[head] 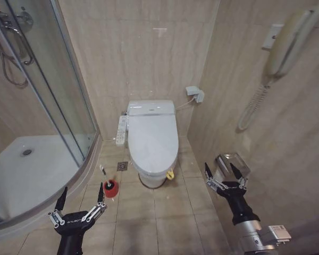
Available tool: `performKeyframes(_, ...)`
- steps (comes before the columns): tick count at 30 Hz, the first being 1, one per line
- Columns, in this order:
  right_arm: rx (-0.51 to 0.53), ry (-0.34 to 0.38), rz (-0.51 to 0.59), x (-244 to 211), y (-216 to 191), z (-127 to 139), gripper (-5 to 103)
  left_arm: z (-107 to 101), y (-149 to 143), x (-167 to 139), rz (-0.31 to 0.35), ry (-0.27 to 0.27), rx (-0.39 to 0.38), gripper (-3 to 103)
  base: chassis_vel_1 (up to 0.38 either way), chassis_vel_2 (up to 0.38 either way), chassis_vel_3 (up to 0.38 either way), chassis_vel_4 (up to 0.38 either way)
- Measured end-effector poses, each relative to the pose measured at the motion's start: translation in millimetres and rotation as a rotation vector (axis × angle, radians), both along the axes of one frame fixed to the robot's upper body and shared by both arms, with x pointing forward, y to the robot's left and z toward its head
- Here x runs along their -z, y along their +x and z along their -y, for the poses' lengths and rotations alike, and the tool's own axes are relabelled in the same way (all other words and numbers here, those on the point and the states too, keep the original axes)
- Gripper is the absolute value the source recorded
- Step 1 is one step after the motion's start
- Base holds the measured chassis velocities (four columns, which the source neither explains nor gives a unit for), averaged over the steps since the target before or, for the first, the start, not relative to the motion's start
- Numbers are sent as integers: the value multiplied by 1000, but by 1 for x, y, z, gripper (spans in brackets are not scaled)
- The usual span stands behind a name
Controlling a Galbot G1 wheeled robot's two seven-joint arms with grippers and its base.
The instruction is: Open the toilet lid, clean the toilet bowl with a toilet brush, close the toilet lid, and flush.
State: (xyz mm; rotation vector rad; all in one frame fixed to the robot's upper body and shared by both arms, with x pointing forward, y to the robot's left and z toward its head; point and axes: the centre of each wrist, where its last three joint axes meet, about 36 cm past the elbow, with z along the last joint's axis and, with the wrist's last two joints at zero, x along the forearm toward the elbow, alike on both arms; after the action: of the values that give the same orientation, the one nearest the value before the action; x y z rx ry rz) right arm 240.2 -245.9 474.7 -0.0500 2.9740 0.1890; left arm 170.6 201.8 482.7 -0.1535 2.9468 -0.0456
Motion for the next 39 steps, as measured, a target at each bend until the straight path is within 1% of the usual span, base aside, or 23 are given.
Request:
performKeyframes(11, 5, -24, 0, 11, -3, -1, 100, 0, 0, 0, 0, 0, 0, 100, -296, 298, 316, -305)
performKeyframes(18, -9, -34, -23, 25, -26, -9, 100, 0, 0, 0, 0, 0, 0, 100, -293, 335, 300, -297)
performKeyframes(21, 4, -24, -23, 23, -33, -7, 100, 0, 0, 0, 0, 0, 0, 100, -112, 100, 64, -51)
performKeyframes(24, 40, -25, 5, 14, -32, -1, 100, 0, 0, 0, 0, 0, 0, 100, 16, -37, 25, 42)
performKeyframes(31, 28, -28, 1, 14, -31, -1, 100, 0, 0, 0, 0, 0, 0, 100, 55, -95, -62, 50)
performKeyframes(35, 8, -32, -66, 38, -50, -6, 100, 0, 0, 0, 0, 0, 0, 100, 0, 0, 0, 0)
performKeyframes(36, 8, -32, -66, 38, -50, -6, 100, 0, 0, 0, 0, 0, 0, 100, 0, 0, 0, 0)
performKeyframes(39, -14, -41, -130, 58, -78, -6, 100, 0, 0, 0, 0, 0, 0, 100, 0, 0, 0, 0)
